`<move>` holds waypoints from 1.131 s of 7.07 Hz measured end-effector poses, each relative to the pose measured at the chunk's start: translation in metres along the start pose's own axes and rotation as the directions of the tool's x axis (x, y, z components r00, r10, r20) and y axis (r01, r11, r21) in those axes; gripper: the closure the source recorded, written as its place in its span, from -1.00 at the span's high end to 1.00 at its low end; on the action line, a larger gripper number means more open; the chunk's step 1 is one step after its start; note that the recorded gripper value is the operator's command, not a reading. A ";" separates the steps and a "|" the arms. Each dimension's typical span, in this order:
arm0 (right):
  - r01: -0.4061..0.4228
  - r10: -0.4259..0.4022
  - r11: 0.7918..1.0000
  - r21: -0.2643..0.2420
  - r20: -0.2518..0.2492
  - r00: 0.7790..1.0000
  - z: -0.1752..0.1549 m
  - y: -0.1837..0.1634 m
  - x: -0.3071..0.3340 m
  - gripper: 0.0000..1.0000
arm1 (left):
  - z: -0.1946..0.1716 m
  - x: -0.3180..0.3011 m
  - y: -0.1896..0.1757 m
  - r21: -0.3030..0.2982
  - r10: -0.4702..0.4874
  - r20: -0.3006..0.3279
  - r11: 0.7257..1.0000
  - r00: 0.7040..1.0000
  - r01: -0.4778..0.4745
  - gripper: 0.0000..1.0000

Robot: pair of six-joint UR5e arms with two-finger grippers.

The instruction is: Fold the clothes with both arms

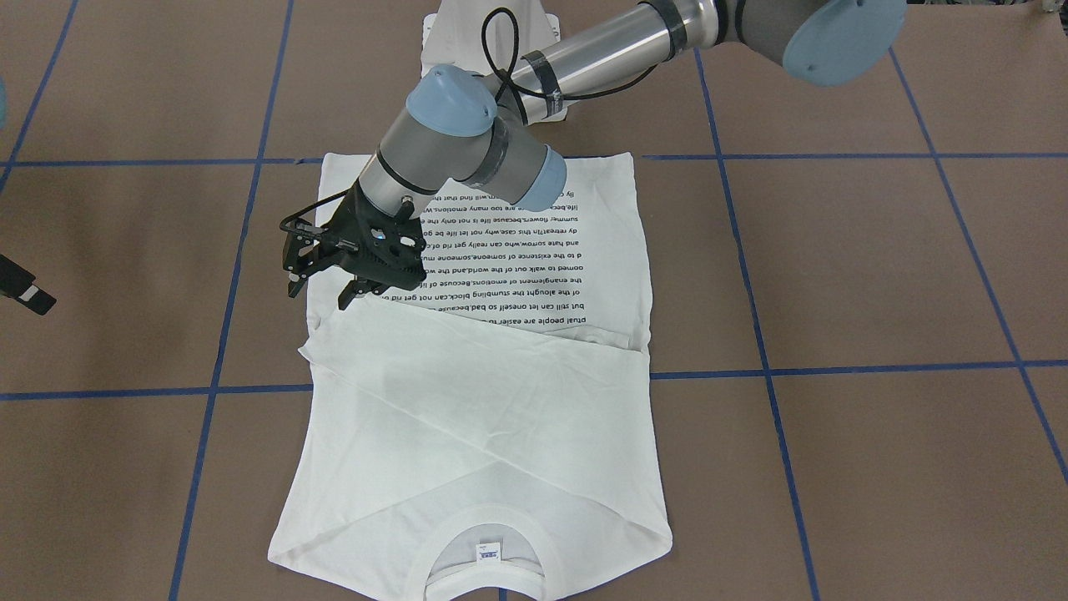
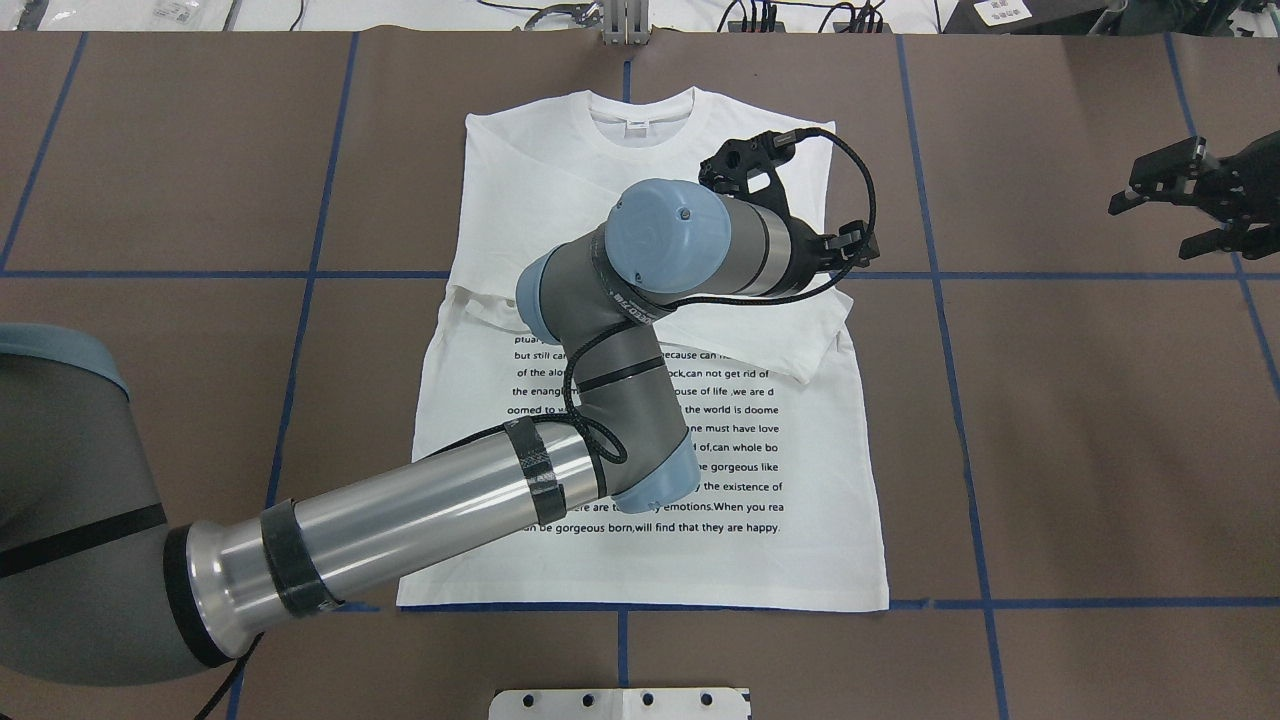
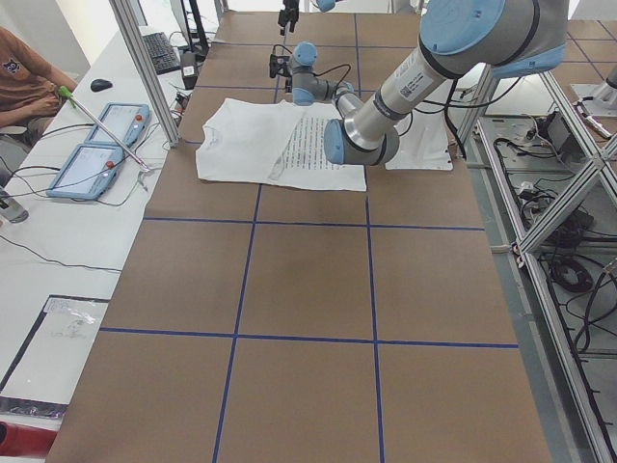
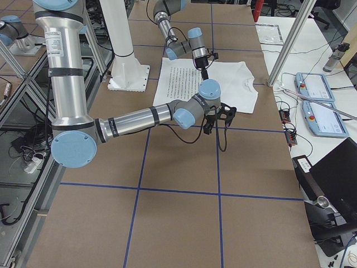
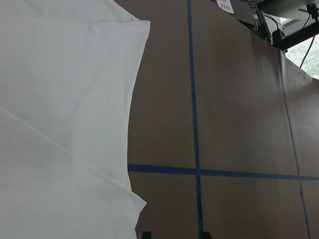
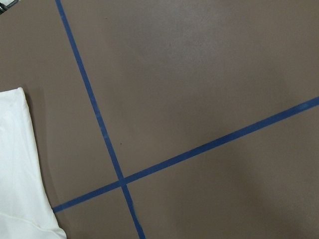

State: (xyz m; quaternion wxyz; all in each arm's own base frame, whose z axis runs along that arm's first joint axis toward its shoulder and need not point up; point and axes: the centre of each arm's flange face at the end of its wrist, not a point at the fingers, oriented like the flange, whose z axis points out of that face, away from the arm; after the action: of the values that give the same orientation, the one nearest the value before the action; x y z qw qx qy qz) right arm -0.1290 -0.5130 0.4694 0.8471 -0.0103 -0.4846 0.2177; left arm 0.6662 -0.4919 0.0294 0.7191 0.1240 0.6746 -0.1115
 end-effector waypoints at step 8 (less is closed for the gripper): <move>-0.229 0.235 0.970 0.079 -0.078 0.969 0.119 0.395 -0.096 0.77 | -0.196 -0.131 -0.010 -0.060 0.122 0.191 0.992 0.974 -0.112 0.51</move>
State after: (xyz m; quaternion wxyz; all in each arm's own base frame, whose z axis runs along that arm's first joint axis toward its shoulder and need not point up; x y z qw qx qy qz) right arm -0.4104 -0.2148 0.3640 0.8358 -0.0468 -0.4352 0.3314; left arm 0.4697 -0.4381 0.1481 0.7896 0.1345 0.5953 -0.0640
